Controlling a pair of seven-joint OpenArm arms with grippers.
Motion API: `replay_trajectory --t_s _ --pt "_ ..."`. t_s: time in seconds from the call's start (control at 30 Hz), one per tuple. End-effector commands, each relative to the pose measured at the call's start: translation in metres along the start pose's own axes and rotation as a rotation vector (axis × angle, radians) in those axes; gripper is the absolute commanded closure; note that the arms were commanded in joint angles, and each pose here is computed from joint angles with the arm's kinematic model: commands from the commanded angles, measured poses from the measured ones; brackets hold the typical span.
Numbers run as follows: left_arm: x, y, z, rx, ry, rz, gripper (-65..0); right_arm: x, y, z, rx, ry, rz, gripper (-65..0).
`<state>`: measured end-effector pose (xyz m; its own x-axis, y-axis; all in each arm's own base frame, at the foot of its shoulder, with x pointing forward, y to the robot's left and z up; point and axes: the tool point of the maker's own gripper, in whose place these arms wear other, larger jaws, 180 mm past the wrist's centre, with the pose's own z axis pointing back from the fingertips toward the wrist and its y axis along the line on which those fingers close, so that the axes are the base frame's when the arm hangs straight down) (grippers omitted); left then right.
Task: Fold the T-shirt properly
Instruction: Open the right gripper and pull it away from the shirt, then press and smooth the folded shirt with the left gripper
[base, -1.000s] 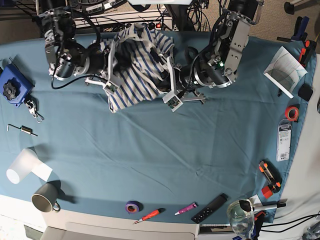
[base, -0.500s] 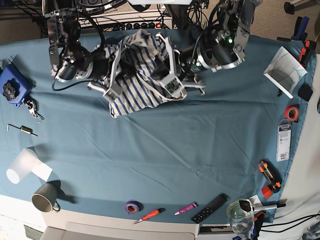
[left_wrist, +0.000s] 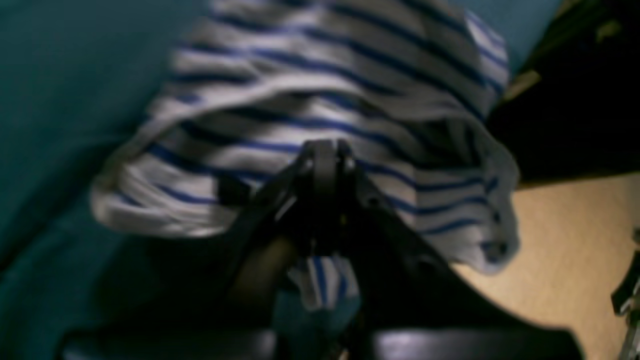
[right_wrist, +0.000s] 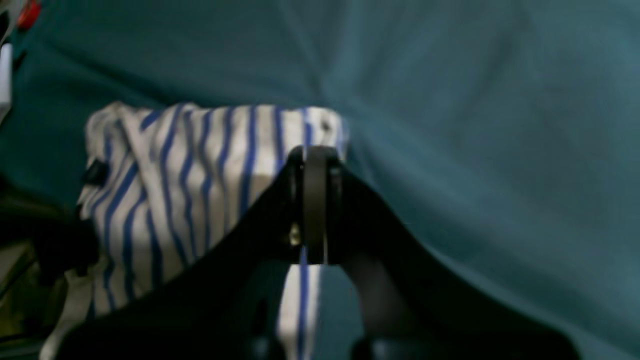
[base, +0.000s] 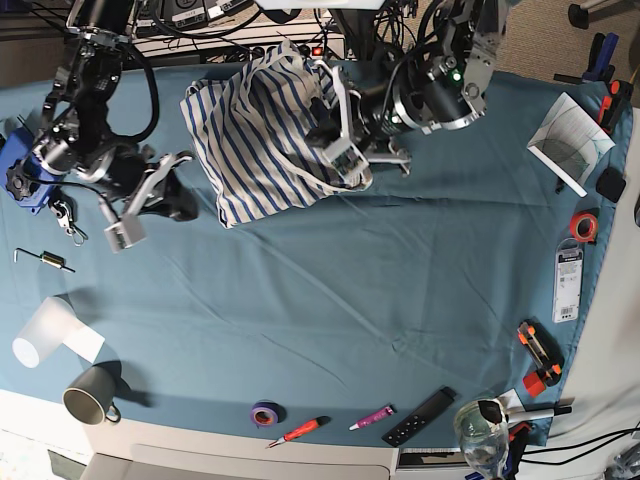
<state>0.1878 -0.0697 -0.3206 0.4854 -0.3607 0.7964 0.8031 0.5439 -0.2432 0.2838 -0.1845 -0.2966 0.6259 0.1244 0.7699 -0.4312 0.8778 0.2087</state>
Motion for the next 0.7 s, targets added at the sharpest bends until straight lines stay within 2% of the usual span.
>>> replay_trajectory --t_s 0.0,0.07,0.17,0.3,0.43,0.5,0.67 --pt "0.010 -0.011 0.000 -0.035 -0.038 -0.009 0.0 0.018 -0.004 0.006 -0.010 -0.063 0.021 0.0" --pt "0.007 -0.022 -0.005 -0.065 -0.013 -0.028 0.0 0.018 -0.007 0.008 -0.024 -0.065 0.019 0.0" --pt "0.000 -0.031 -0.013 -0.054 0.021 -0.088 0.0 0.017 -0.010 0.008 -0.038 -0.055 0.021 0.0" --pt "-0.023 -0.018 -0.029 0.035 0.094 -0.118 0.0 0.016 -0.010 0.008 -0.040 -0.054 0.021 0.0" --pt "-0.065 0.019 -0.035 0.187 0.256 -0.131 0.0 0.015 -0.010 0.008 -0.040 -0.048 0.022 0.0" --pt "-0.079 0.032 -0.034 0.235 0.315 -0.125 0.0 0.015 -0.010 0.008 -0.040 -0.048 0.022 0.0" --pt "-0.076 0.039 -0.032 0.250 0.311 -0.126 0.0 0.015 -0.010 0.008 -0.039 -0.046 0.022 0.0"
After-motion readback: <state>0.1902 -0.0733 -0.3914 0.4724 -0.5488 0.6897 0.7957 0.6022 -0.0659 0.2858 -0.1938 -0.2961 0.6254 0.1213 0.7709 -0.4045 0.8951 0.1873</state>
